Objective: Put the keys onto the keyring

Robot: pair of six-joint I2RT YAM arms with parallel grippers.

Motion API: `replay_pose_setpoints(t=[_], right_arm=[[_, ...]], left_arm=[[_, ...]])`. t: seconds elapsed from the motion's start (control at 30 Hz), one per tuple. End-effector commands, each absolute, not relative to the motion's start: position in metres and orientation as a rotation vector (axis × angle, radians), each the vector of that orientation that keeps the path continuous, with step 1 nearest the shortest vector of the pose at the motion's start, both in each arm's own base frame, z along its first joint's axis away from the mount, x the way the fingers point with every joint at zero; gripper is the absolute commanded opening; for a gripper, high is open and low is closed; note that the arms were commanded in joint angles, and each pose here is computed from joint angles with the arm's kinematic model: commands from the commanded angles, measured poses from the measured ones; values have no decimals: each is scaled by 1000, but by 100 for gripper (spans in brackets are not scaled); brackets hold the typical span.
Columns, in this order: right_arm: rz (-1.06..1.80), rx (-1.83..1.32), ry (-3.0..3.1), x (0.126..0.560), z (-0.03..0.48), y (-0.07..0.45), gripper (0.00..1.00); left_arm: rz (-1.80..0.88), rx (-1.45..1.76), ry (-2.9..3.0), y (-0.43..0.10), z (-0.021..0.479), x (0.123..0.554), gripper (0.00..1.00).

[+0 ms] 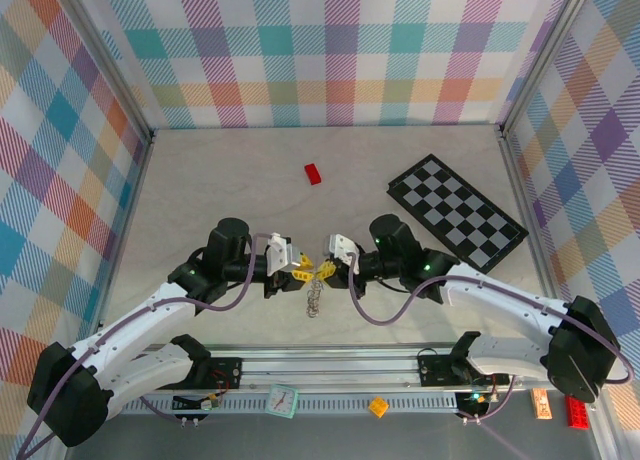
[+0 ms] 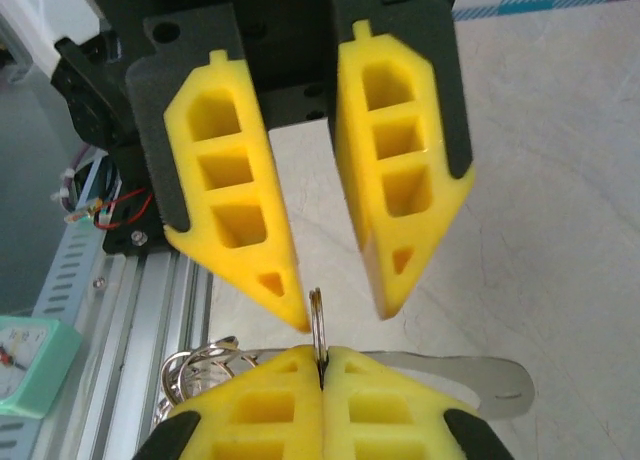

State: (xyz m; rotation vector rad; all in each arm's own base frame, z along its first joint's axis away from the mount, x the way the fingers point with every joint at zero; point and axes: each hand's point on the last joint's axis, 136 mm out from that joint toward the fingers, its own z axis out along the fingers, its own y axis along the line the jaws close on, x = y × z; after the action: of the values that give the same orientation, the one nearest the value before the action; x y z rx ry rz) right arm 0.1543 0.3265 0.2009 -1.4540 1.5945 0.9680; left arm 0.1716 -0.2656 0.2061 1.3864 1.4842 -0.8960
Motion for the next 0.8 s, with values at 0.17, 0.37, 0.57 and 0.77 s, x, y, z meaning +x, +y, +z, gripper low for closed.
replay_pose_setpoints(t=[0.17,0.37,0.57,0.77], right_arm=[[821,-1639,1591,156,210,326,0],[732,-1730,1599,156,206,330,0],[722,-1765,1586,154,207,337,0],[782,-1684,1553,153,218,339,5]], left_arm=[[-805,1439,1491,-262,206,176,21],[-829,1438,1482,-264,207,175,18],[-847,1436,1475,-266,208,174,18],[-865,1442,1465,-266,209,171,2]])
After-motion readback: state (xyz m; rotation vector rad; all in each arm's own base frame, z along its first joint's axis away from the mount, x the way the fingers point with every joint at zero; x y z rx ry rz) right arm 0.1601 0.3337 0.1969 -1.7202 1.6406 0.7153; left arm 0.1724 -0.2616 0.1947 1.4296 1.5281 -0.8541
